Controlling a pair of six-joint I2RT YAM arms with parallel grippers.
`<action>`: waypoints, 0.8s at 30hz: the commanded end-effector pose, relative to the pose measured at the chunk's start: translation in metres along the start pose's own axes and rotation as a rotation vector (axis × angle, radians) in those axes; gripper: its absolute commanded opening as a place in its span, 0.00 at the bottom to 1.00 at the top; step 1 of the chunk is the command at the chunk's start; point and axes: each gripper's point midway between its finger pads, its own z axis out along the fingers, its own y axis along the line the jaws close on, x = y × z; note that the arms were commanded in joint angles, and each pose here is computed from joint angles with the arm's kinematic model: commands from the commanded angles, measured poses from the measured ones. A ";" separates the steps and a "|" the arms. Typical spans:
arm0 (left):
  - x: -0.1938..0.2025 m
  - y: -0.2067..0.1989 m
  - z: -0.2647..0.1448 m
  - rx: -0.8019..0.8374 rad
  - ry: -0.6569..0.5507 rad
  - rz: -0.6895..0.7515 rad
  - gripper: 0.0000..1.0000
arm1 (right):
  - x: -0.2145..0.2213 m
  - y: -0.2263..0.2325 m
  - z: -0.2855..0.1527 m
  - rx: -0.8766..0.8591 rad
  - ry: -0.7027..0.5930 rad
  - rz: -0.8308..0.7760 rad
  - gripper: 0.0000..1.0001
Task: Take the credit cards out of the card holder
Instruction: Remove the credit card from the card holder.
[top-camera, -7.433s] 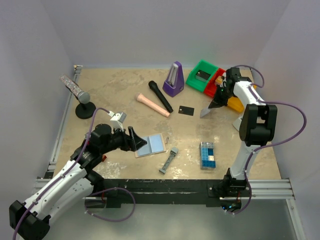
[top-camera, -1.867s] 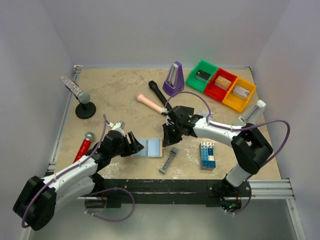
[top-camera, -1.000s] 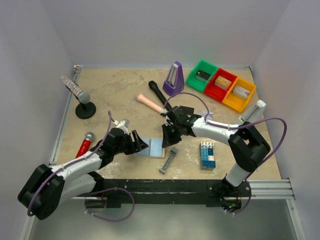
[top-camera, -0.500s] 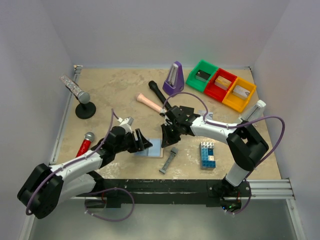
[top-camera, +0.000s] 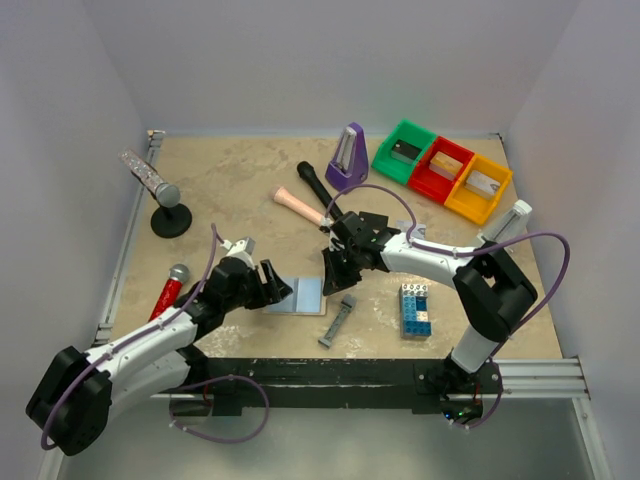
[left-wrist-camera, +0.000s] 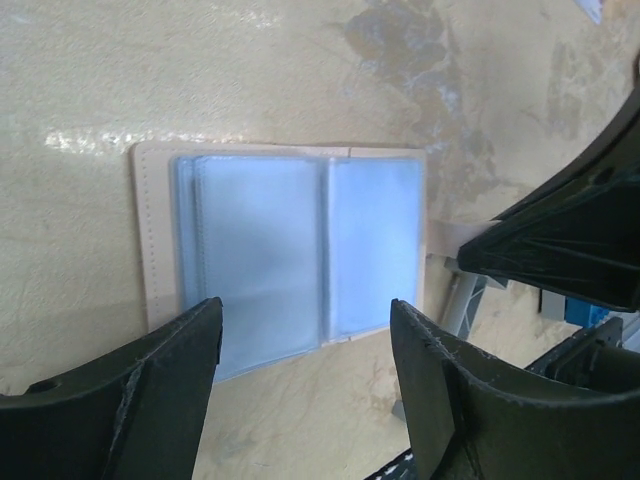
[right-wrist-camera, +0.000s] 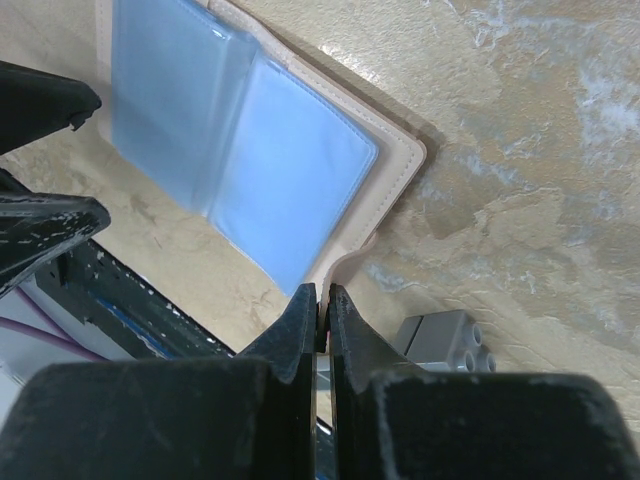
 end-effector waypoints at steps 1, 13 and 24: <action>0.002 0.011 0.001 -0.042 -0.006 0.009 0.73 | -0.012 0.015 -0.009 -0.043 -0.035 -0.034 0.00; 0.009 0.010 0.008 -0.025 0.023 0.011 0.72 | -0.013 0.016 -0.008 -0.050 -0.036 -0.033 0.00; 0.010 0.001 0.011 0.024 0.036 0.013 0.72 | -0.018 0.041 -0.021 -0.169 -0.059 -0.066 0.00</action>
